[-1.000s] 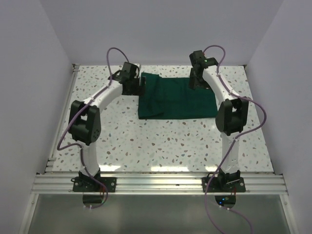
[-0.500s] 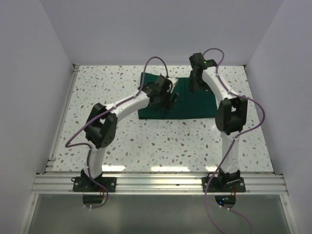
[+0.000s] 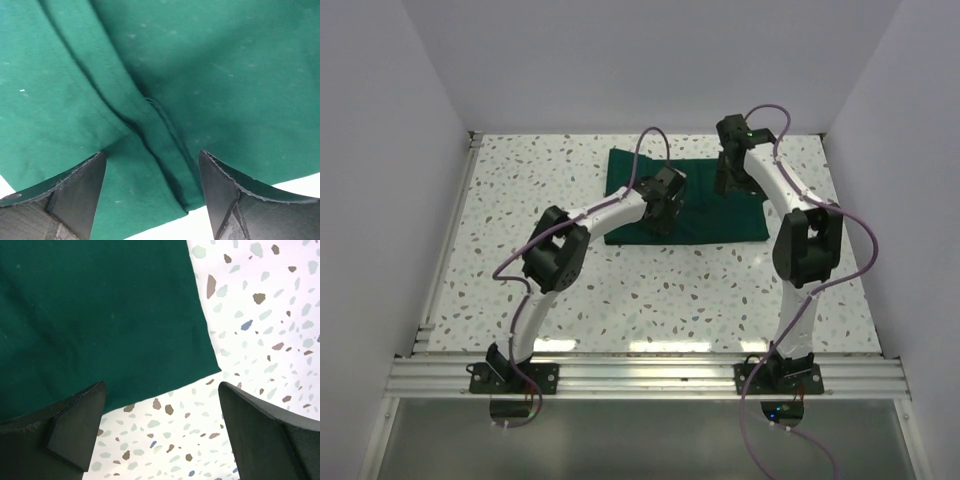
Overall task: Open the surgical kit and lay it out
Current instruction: Open the surgical kit at the center of the board.
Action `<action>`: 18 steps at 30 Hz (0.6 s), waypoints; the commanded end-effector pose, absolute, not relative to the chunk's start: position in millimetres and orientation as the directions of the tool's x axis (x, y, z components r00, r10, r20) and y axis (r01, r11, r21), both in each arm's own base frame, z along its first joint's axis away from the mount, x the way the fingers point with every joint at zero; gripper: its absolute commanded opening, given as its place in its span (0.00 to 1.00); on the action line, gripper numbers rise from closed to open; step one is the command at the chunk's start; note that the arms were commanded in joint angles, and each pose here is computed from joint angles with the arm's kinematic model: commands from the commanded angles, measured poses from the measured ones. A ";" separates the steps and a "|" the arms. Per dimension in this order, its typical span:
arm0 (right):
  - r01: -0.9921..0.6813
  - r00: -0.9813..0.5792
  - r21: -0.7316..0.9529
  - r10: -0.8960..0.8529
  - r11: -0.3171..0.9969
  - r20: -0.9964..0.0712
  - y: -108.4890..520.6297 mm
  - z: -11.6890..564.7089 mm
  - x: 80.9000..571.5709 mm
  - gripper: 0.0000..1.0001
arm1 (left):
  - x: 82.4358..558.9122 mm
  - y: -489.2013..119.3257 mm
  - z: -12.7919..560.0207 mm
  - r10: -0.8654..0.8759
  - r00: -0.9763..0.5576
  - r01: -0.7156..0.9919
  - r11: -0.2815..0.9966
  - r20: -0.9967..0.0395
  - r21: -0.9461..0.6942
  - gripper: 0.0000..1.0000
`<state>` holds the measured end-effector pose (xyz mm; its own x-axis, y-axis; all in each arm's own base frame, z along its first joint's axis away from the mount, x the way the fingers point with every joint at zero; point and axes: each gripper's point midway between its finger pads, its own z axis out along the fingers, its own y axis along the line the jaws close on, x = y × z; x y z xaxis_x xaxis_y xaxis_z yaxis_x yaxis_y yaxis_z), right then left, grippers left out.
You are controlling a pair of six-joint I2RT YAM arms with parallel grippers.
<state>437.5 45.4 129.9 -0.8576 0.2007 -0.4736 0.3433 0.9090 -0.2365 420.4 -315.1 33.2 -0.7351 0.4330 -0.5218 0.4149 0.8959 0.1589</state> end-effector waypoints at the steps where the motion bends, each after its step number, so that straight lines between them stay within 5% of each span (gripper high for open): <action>1: 0.374 -0.815 -0.230 0.200 0.898 -0.544 32.2 158.9 436.1 0.99 | 418.5 -298.5 21.5 0.436 -0.768 0.372 0.900 -0.469 0.226 0.76; 9: 0.375 -0.821 -0.235 0.204 0.897 -0.533 30.3 153.7 434.3 0.99 | 399.3 -276.3 17.3 0.428 -0.797 0.344 0.901 -0.427 0.264 0.51; 12: 0.374 -0.825 -0.234 0.207 0.897 -0.526 31.3 150.3 434.5 0.99 | 393.8 -269.4 16.8 0.429 -0.797 0.337 0.900 -0.425 0.276 0.24; 18: 0.371 -0.830 -0.236 0.208 0.898 -0.517 32.2 145.9 434.8 0.99 | 395.5 -267.3 13.0 0.433 -0.801 0.331 0.896 -0.414 0.295 0.00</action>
<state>430.5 33.9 134.0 -0.8534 0.2051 -0.4793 0.3571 0.8998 -0.2507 407.7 -287.8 22.3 -0.7668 0.4138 -0.4907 0.3343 0.9100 0.2452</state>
